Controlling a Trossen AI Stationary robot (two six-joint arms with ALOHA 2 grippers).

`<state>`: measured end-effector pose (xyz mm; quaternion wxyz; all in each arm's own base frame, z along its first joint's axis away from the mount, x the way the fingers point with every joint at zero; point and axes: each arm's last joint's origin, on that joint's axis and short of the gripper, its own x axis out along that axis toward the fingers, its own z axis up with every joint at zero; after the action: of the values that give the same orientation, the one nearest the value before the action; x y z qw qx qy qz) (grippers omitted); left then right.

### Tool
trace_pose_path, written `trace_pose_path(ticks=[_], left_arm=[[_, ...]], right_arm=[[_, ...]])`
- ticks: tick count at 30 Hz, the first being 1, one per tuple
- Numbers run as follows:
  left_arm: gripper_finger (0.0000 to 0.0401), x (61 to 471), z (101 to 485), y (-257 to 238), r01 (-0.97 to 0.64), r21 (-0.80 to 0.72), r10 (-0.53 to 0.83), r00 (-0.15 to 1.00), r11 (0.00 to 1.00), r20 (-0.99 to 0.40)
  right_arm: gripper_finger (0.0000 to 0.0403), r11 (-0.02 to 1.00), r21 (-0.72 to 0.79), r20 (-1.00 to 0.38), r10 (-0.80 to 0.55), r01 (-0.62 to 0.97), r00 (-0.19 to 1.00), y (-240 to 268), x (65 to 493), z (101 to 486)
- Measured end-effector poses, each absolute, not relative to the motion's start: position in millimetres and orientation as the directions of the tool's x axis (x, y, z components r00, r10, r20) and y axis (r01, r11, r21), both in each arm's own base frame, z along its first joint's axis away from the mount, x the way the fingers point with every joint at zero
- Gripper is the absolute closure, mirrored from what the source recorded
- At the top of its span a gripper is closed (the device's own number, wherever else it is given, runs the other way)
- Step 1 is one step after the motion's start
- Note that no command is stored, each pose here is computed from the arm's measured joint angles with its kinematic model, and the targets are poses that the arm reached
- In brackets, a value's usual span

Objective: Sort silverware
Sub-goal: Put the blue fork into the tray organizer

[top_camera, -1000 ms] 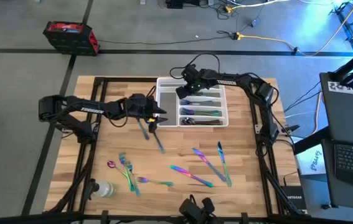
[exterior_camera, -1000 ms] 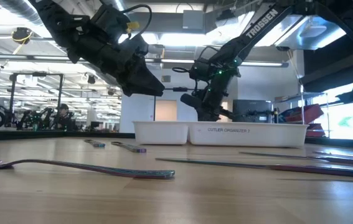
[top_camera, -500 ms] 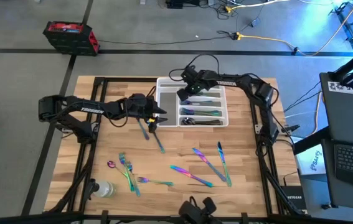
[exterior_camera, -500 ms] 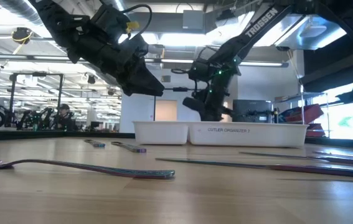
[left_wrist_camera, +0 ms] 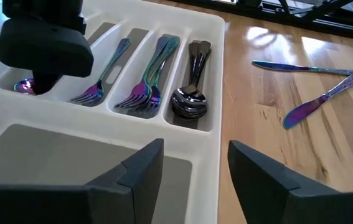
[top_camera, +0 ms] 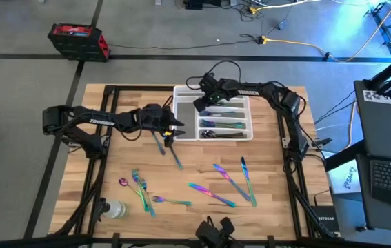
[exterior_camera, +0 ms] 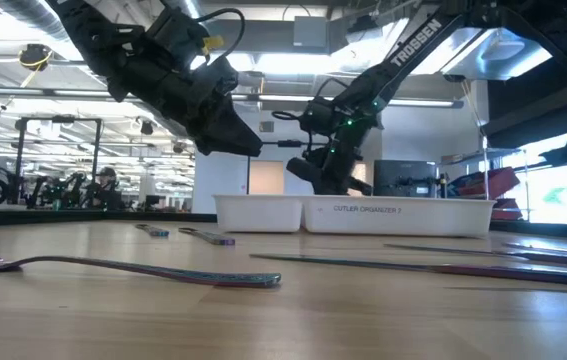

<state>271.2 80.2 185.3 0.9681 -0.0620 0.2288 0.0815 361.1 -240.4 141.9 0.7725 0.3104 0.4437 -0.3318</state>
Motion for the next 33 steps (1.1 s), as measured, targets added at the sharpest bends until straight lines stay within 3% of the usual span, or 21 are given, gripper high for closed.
trace_pose_path(ticks=[13,17,24,27,30,33], left_arm=[[0.0235,271,185,81,-0.21,-0.058,0.161,0.876,0.976,-0.455],[0.0235,271,185,81,-0.214,-0.068,0.161,0.875,0.974,-0.457],[0.0235,270,181,76,-0.198,-0.065,0.14,0.855,0.978,-0.499],[0.0235,269,175,65,-0.118,-0.031,0.081,0.825,0.992,-0.56],[0.0235,267,167,48,-0.003,0.009,0.008,0.77,1.0,-0.638],[0.0235,265,163,29,0.068,0.044,-0.019,0.728,0.997,-0.686]], right_arm=[[0.0403,0.619,0.284,-0.847,-0.197,0.733,0.494,-241,369,146],[0.0403,0.671,0.279,-0.805,-0.227,0.687,0.548,-230,372,173],[0.0403,0.778,0.053,-0.693,-0.423,0.627,0.584,-192,372,246],[0.0403,0.805,-0.07,-0.62,-0.498,0.59,0.606,-163,373,276],[0.0403,0.837,-0.18,-0.564,-0.518,0.517,0.643,-128,374,295],[0.0403,0.881,-0.208,-0.462,-0.471,0.425,0.751,-91,368,308]])
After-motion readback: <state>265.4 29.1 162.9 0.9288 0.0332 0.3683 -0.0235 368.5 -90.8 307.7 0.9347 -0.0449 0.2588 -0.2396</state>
